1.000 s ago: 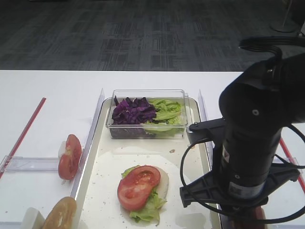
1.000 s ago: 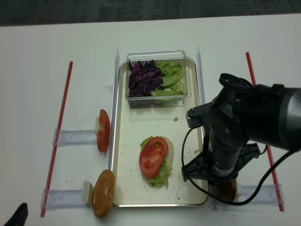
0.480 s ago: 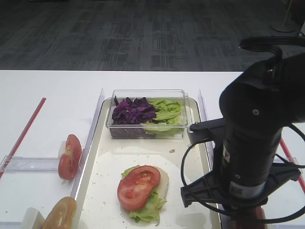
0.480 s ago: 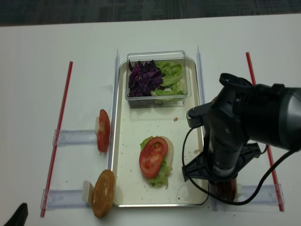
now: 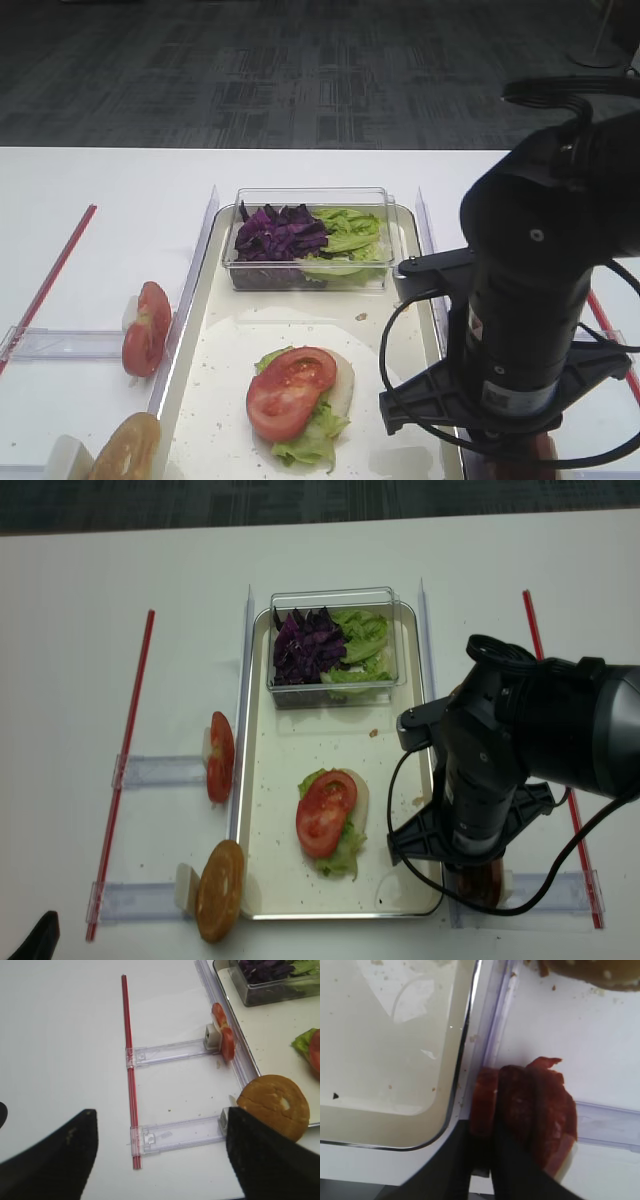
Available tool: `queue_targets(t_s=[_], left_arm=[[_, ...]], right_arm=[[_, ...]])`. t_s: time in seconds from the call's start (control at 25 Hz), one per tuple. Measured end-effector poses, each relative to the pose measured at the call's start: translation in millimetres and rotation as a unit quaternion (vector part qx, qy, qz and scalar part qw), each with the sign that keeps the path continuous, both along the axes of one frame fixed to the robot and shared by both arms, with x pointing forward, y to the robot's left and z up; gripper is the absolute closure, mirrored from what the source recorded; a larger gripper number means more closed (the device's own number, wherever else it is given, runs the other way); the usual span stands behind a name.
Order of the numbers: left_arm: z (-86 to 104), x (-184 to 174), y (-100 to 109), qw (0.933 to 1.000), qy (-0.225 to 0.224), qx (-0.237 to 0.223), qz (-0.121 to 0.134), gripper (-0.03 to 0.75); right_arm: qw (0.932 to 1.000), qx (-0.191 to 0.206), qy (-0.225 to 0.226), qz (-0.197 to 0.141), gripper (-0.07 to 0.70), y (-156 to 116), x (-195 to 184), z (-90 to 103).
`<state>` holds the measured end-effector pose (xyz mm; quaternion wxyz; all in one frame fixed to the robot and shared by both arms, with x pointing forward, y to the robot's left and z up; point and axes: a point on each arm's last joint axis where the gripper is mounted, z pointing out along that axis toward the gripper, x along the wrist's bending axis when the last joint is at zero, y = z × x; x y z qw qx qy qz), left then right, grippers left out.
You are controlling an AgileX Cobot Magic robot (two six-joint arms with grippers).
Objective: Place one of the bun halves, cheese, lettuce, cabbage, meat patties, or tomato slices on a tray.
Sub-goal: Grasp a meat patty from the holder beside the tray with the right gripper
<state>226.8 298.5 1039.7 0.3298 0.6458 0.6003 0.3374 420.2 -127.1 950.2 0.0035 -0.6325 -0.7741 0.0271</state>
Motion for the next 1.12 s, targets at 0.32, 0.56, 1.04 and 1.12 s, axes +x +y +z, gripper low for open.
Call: queue_targets(t_s=[0.32,0.56,1.04,1.12], left_arm=[[0.0,0.0,0.0,1.0000,0.000,0.000,0.000,0.223],[0.0,0.0,0.0,1.0000,0.000,0.000,0.000,0.223],[0.0,0.0,0.0,1.0000,0.000,0.000,0.000,0.223],[0.0,0.0,0.0,1.0000,0.000,0.000,0.000,0.223]], right_arm=[[1.0000,-0.002,0.002,0.000,0.495,-0.3,-0.3,0.0],[1.0000,-0.002,0.002,0.000,0.495,-0.3,-0.3,0.0],[0.9999,-0.011,0.011,0.000,0.495,0.4,0.4,5.0],[0.9999,-0.008,0.009,0.000,0.495,0.0,0.0,7.7]])
